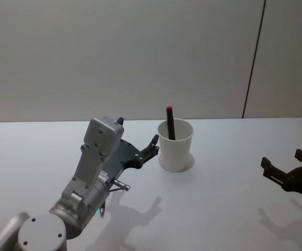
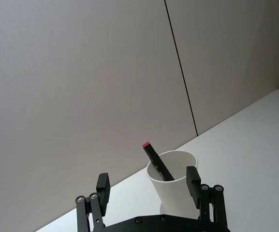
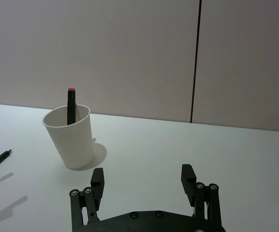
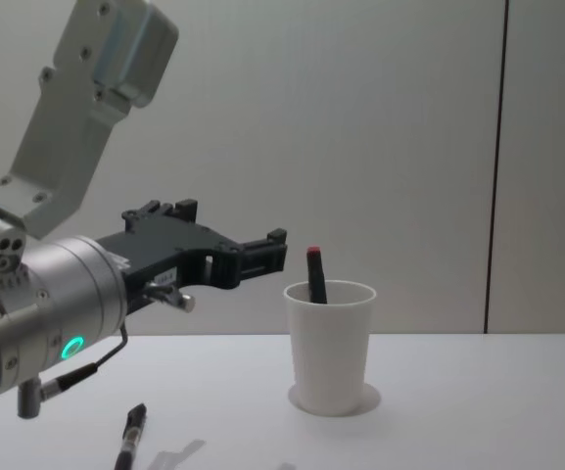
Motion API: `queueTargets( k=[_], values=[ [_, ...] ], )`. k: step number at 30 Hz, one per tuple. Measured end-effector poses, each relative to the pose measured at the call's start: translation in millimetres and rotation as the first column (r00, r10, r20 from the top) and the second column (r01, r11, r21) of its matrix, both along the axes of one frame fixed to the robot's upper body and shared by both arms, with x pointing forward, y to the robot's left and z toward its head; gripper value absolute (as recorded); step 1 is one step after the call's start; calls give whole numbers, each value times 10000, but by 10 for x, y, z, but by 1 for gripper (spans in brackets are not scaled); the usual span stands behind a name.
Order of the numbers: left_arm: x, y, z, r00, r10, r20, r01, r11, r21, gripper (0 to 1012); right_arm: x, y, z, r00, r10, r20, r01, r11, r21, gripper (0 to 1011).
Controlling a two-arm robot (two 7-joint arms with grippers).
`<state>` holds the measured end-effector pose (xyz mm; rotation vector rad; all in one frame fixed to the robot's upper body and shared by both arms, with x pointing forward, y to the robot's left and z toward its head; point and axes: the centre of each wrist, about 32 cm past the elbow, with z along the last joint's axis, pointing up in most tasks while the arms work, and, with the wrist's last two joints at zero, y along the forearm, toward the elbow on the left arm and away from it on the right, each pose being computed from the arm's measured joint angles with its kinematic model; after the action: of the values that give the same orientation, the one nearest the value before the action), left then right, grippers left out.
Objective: Place the pen into the pen holder.
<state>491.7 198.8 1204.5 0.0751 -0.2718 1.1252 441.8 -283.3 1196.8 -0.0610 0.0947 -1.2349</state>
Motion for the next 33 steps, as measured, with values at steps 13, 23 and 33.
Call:
queueTargets(
  k=[13,23,33],
  values=[
    [-12,50,46,9962,654,-571,-642,9977,224,1004,-21,-16,12,10000,-15,-56,15,10000,-32,1001],
    [-2,127,124,9844,1163,-1324,-1085,9920,648,1004,-27,-20,15,10000,-22,-70,22,10000,-41,1002],
    [28,162,215,9599,1679,-2243,-1422,9817,1263,1004,-29,-22,17,10000,-23,-82,23,10000,-46,1001]
  ],
)
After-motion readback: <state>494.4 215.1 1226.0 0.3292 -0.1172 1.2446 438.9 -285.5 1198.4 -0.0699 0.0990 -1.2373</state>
